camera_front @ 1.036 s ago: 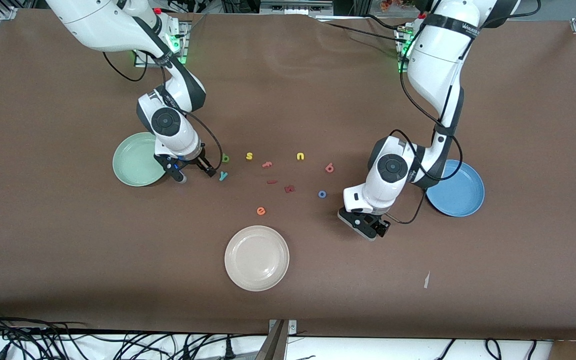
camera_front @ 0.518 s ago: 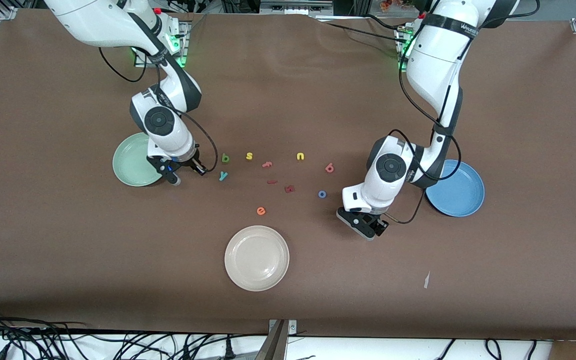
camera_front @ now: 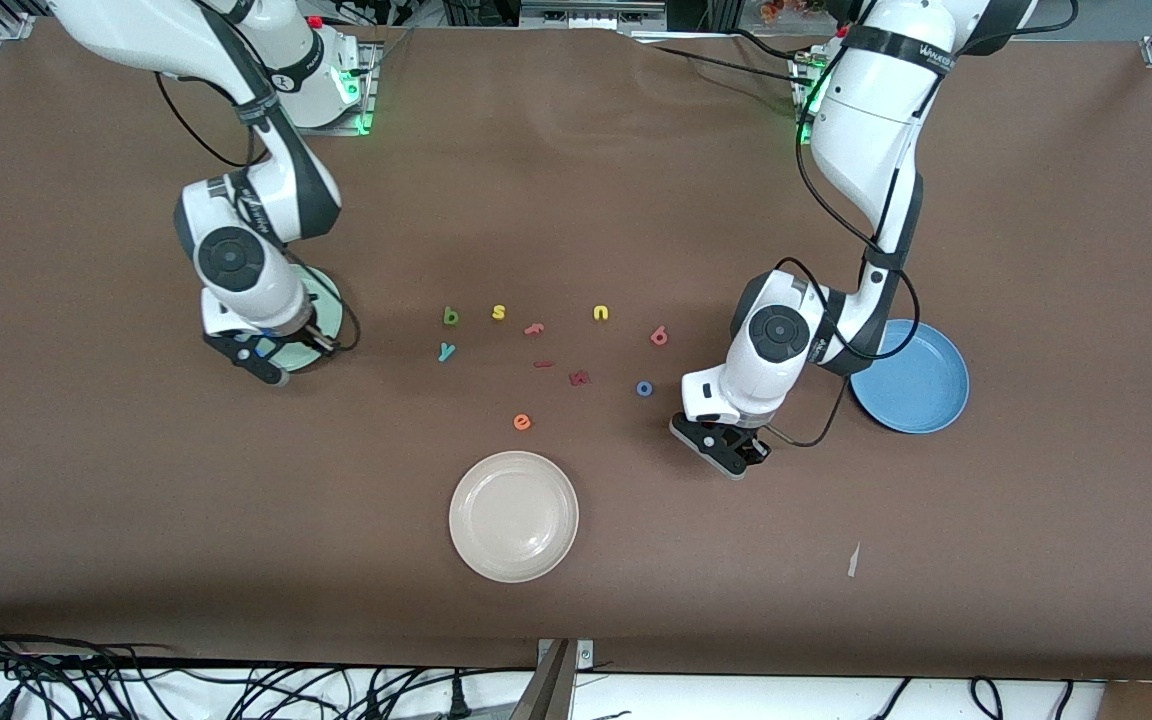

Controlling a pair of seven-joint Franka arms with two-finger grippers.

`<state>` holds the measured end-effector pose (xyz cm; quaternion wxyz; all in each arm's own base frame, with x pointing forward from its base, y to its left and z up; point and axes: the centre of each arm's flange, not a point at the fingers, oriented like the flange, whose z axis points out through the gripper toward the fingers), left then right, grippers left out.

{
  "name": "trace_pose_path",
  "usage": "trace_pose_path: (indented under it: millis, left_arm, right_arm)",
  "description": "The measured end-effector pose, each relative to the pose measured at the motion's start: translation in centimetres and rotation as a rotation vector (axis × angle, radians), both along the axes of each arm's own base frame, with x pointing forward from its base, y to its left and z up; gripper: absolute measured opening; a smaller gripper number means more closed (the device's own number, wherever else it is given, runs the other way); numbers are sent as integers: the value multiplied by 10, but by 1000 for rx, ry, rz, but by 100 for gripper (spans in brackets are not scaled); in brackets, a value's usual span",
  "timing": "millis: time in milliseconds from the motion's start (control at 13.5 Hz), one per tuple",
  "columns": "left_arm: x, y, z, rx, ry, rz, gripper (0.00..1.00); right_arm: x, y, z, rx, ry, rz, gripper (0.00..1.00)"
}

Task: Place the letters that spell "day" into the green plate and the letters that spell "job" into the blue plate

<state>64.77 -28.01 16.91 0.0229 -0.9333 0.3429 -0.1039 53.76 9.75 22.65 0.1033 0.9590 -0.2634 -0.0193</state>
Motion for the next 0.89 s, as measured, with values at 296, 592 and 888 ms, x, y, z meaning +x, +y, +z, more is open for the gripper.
trace_pose_path:
  millis: [296,592,888]
  left_arm:
    - [2,2,3,0,-5,5,11]
    - [16,39,37,9,19,71,11]
    - [6,158,119,-6,67,230,11]
  right_arm:
    - [-9,-17,-10,14,47,-61,68]
    - [-3,50,8,139,48,-124,100]
    - [-1,148,15,176,18,-37,100]
